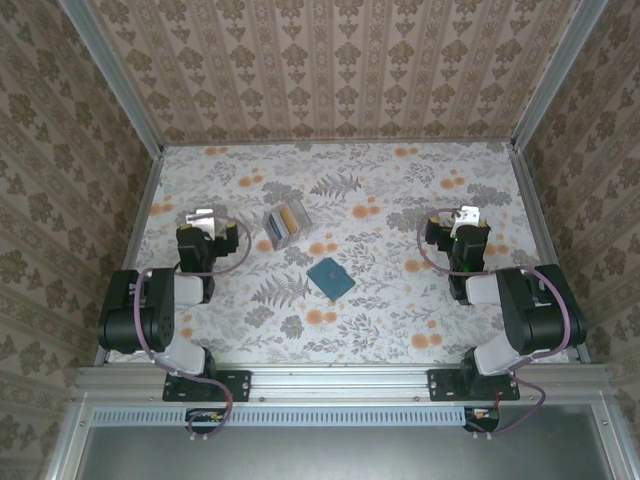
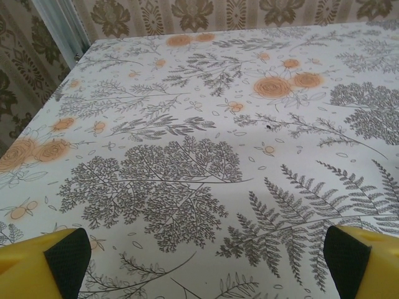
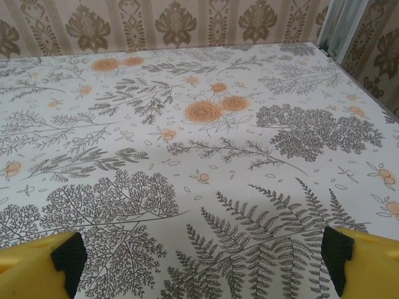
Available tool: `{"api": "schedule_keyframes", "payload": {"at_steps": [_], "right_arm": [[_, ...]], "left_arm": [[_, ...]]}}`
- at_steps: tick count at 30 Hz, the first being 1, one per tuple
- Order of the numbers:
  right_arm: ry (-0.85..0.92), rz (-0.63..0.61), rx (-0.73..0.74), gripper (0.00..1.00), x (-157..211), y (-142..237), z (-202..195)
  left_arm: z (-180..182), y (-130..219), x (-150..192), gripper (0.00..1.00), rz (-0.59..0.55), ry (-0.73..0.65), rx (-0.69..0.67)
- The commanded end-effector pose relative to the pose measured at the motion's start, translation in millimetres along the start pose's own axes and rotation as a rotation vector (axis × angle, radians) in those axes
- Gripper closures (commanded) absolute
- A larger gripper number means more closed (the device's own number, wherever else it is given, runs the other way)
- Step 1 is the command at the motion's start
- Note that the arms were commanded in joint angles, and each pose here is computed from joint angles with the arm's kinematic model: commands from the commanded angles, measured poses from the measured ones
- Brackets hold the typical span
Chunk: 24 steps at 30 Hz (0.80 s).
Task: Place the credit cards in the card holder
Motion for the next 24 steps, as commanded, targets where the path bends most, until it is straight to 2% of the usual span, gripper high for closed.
{"api": "schedule_keyframes", "payload": {"at_steps": [1,24], "right_arm": [[-0.015,-0.007,-0.025,0.00,-5.0,-1.0,5.2],[-0.012,0.000,-0.029,0.00,-4.6,-1.6,5.8]], "left_arm": [[3.4,-1.4,-5.6,0.00,0.000,-0.028,-0.032],[3.6,-1.7,-5.3,0.00,0.002,-0.026,-0.024]]}}
Point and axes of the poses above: each hand's point on the last joint's axis, 136 mm out from that joint toward the fingers, its own y axis back along the fingers, its own z axis along the line the jaws close on, x = y × z, the point moved 6 cm from there along y, back along the fingers, and after that the axes turned 11 degrees about -y, right-handed, at the moved point
